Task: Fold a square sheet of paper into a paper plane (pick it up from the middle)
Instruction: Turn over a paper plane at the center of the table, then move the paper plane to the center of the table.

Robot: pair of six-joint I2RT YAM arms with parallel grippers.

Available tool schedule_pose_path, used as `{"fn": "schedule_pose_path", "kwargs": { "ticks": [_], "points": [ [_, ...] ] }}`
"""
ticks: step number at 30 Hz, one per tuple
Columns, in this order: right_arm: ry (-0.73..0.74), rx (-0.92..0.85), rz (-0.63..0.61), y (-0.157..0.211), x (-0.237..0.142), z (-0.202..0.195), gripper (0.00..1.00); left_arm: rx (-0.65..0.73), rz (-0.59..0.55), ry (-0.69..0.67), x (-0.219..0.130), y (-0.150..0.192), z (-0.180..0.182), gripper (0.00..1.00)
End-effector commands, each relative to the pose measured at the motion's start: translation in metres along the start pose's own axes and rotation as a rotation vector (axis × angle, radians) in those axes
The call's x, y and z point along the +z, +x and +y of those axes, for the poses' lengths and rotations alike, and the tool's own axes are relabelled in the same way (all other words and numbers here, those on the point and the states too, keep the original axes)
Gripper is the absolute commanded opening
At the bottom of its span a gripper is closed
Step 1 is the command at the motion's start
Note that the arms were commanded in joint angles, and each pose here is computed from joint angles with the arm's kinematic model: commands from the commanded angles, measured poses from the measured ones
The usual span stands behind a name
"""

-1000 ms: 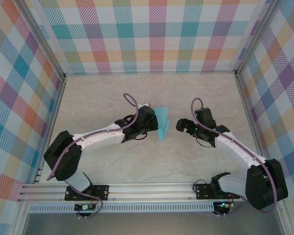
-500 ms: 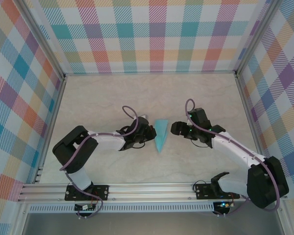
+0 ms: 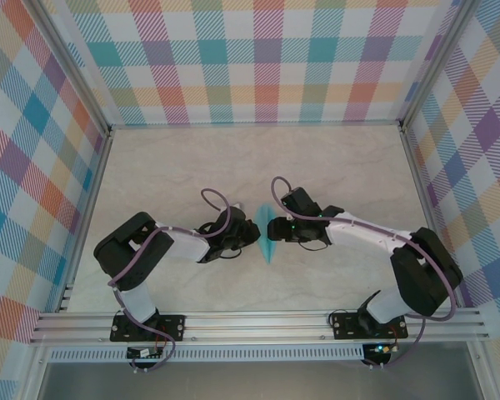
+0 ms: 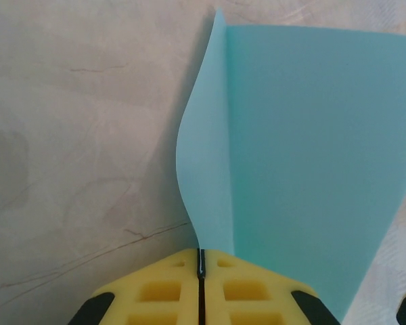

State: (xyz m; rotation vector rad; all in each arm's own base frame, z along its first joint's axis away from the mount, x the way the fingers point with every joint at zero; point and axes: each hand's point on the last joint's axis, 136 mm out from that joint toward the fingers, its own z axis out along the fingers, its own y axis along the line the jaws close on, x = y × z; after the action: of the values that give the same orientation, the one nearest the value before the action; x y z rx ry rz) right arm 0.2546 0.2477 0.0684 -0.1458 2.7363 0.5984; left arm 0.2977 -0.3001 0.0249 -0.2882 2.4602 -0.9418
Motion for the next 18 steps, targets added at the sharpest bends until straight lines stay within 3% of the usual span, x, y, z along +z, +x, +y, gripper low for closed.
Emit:
{"fn": "schedule_pose_path", "kwargs": {
  "ticks": [1, 3, 6, 18],
  "points": [
    [0.005, -0.042, 0.006, -0.002, 0.001, 0.013, 0.57, -0.011, -0.027, 0.02, -0.004, -0.008, -0.002, 0.09],
    [0.012, -0.06, 0.012, 0.0, 0.004, 0.018, 0.56, -0.013, -0.026, 0.018, -0.005, -0.008, -0.001, 0.09],
    [0.026, -0.068, 0.021, 0.001, 0.009, 0.021, 0.42, -0.013, -0.024, 0.017, -0.004, -0.008, 0.0, 0.1],
    [0.064, -0.059, 0.076, 0.008, 0.029, 0.019, 0.41, -0.015, -0.025, 0.02, -0.006, -0.009, -0.001, 0.1]
  ]
}}
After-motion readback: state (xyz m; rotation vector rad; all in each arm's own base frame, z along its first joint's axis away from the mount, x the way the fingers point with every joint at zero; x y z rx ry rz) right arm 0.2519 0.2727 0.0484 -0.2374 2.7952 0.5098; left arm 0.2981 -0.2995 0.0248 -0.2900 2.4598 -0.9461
